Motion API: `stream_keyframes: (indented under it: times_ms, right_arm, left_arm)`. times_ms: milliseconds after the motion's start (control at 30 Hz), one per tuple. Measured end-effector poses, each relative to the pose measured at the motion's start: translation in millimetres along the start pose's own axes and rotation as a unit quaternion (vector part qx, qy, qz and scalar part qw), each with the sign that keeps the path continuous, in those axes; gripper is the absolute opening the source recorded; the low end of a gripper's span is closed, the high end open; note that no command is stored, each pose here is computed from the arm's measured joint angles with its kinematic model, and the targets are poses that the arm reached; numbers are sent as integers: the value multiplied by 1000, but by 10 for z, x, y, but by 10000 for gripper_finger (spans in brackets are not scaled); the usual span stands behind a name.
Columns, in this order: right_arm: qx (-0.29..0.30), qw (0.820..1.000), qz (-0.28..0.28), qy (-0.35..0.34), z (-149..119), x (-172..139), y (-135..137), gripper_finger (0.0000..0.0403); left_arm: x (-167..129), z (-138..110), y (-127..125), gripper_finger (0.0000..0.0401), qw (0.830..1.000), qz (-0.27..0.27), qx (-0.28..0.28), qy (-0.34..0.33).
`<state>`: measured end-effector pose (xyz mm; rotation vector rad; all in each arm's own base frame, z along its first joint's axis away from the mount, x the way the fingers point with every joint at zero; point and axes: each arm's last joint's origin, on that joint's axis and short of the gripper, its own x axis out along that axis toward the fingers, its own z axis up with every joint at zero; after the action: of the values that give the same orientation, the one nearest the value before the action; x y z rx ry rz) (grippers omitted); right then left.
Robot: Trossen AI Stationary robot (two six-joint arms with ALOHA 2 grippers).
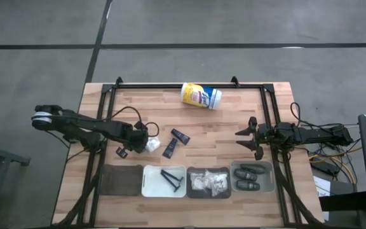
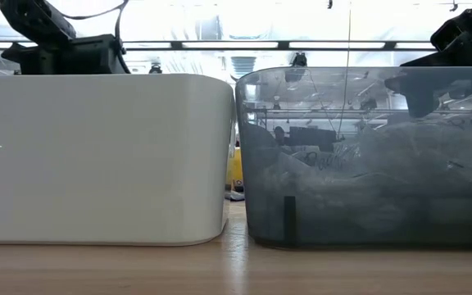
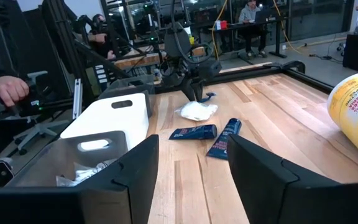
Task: Pick & Place Travel size toiletries
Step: Put the blue razor into the white bin
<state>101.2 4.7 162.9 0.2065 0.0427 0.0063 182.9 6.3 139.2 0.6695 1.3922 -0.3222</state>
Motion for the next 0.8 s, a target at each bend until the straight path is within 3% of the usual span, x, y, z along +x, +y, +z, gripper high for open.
stream_keyframes:
  times_ms: [367, 800]
  right_arm:
    - [0, 1000, 0, 0, 0, 0, 0, 199]
    - [0, 1000, 0, 0, 0, 0, 0, 169]
  left_arm:
    - [-6, -2, -6, 32, 1000, -13, -23, -2]
    - [-287, -1, 58, 39, 996, 33, -60, -64]
